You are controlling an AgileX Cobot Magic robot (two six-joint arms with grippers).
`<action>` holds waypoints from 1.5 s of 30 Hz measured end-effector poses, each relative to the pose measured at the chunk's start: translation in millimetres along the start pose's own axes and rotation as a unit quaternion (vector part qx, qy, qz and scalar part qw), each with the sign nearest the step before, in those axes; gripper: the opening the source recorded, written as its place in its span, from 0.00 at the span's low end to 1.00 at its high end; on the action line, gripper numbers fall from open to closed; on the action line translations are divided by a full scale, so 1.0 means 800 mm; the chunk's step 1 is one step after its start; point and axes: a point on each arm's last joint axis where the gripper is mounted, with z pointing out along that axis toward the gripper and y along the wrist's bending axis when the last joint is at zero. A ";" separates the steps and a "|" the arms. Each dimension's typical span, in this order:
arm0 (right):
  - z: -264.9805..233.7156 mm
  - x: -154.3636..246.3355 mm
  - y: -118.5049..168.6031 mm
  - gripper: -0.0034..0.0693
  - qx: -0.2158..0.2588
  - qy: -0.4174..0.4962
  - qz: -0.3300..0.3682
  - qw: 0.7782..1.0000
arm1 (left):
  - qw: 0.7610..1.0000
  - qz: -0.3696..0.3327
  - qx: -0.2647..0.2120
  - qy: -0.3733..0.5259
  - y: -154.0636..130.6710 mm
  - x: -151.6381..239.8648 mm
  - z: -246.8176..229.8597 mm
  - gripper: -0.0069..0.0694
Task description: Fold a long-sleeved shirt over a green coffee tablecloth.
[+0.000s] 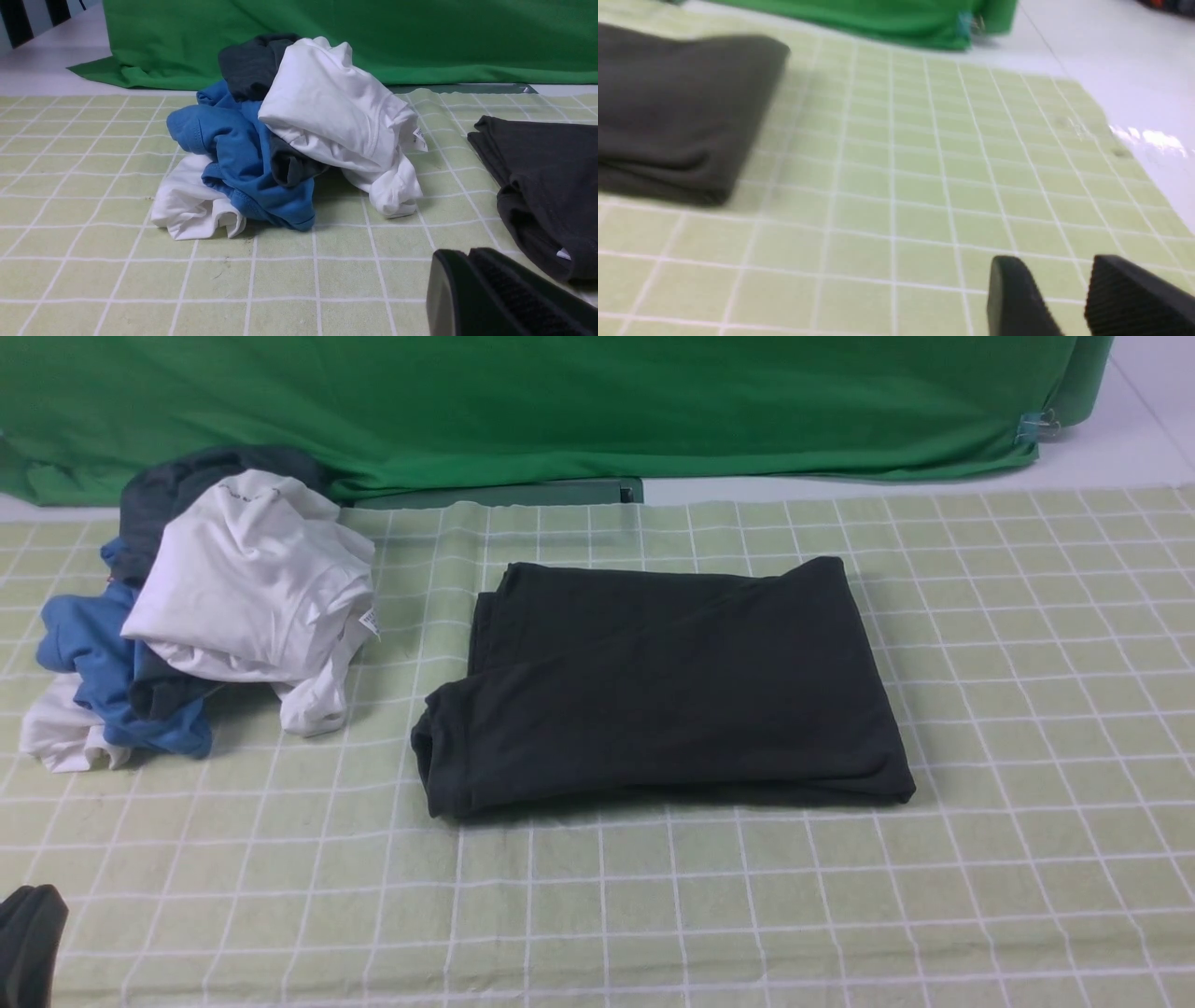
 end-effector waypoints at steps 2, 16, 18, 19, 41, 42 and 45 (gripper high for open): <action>-0.005 0.001 -0.001 0.37 0.007 -0.011 -0.001 1.000 | 1.000 0.000 0.000 0.000 0.000 0.000 0.000 0.11; -0.008 0.003 -0.001 0.37 0.013 -0.012 0.004 1.000 | 1.000 0.000 0.000 -0.001 0.000 0.000 0.000 0.11; -0.008 0.003 -0.001 0.37 0.013 -0.012 0.004 1.000 | 1.000 0.000 0.000 -0.001 0.000 0.000 0.000 0.11; -0.008 0.003 -0.001 0.37 0.013 -0.012 0.004 1.000 | 1.000 0.000 0.000 -0.001 0.000 0.000 0.000 0.11; -0.008 0.003 -0.001 0.37 0.014 -0.012 0.004 1.000 | 1.000 0.000 0.000 -0.001 0.000 0.000 0.000 0.11; -0.008 0.003 -0.001 0.37 0.014 -0.012 0.005 1.000 | 1.000 0.000 0.000 -0.001 0.000 0.000 0.000 0.11; -0.008 0.003 -0.001 0.37 0.014 -0.012 0.005 1.000 | 1.000 0.000 0.000 -0.001 0.000 0.000 0.000 0.11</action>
